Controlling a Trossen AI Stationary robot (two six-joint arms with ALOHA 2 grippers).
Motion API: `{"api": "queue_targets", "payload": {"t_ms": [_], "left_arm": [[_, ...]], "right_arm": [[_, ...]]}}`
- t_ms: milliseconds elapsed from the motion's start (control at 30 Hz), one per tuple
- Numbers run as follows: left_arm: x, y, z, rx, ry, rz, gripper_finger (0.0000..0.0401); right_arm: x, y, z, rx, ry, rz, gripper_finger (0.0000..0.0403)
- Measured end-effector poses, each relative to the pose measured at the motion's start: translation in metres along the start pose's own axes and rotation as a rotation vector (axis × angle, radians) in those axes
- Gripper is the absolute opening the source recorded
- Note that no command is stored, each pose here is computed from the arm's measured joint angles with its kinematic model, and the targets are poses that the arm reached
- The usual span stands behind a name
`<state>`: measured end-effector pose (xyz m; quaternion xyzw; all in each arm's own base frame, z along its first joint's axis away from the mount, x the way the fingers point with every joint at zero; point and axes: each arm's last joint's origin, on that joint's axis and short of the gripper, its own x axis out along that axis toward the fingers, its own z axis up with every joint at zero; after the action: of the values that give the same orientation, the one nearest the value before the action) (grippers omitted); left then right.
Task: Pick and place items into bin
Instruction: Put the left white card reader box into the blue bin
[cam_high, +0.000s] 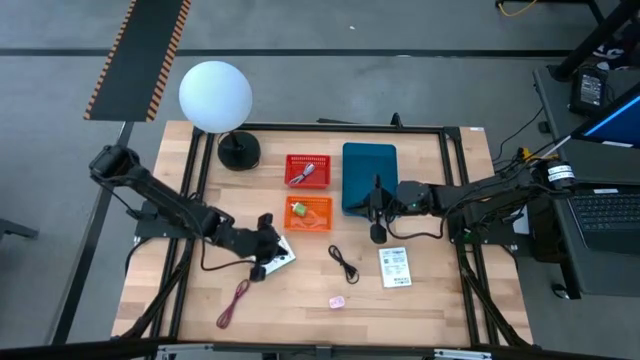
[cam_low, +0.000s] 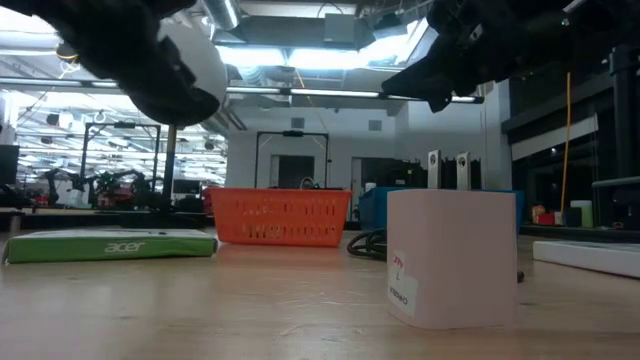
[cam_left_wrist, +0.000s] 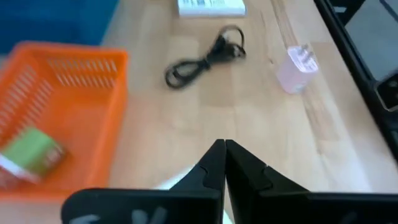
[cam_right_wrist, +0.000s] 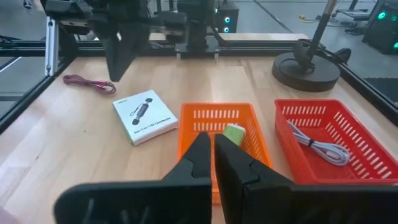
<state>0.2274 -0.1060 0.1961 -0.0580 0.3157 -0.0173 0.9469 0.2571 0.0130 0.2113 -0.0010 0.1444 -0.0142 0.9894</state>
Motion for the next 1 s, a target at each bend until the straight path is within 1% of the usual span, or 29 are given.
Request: {"api": "queue_targets", "payload": {"t_ms": [167, 267, 400, 500, 567, 700, 867, 1000], "left_arm": [[-0.004, -0.010, -0.008, -0.099, 0.046, -0.020, 0.0002], [-0.006, -0.014, -0.013, -0.147, 0.058, -0.001, 0.0001], [-0.009, -0.016, -0.021, -0.181, 0.104, 0.036, 0.0002], [-0.011, -0.018, -0.025, -0.213, 0.134, 0.045, 0.0002], [-0.012, -0.019, -0.027, -0.233, 0.152, 0.032, 0.0001], [-0.017, -0.024, -0.026, -0.239, 0.208, 0.029, 0.0002], [-0.031, -0.029, -0.010, -0.240, 0.306, 0.110, 0.0001], [-0.039, -0.030, -0.001, -0.238, 0.338, 0.137, 0.0003]], "right_arm": [[0.000, 0.004, 0.003, 0.048, -0.029, 0.011, 0.0005], [-0.001, 0.011, 0.004, 0.041, -0.030, 0.031, 0.0005], [0.000, 0.020, 0.016, 0.024, -0.035, -0.003, 0.0005], [0.001, 0.028, 0.026, 0.000, -0.021, 0.016, 0.0005], [0.005, 0.034, 0.033, -0.006, -0.009, 0.031, 0.0005], [0.025, 0.046, 0.038, -0.040, 0.025, 0.041, 0.0005], [0.063, 0.058, 0.046, -0.125, 0.114, 0.045, 0.0005], [0.091, 0.065, 0.054, -0.198, 0.201, 0.049, 0.0005]]}}
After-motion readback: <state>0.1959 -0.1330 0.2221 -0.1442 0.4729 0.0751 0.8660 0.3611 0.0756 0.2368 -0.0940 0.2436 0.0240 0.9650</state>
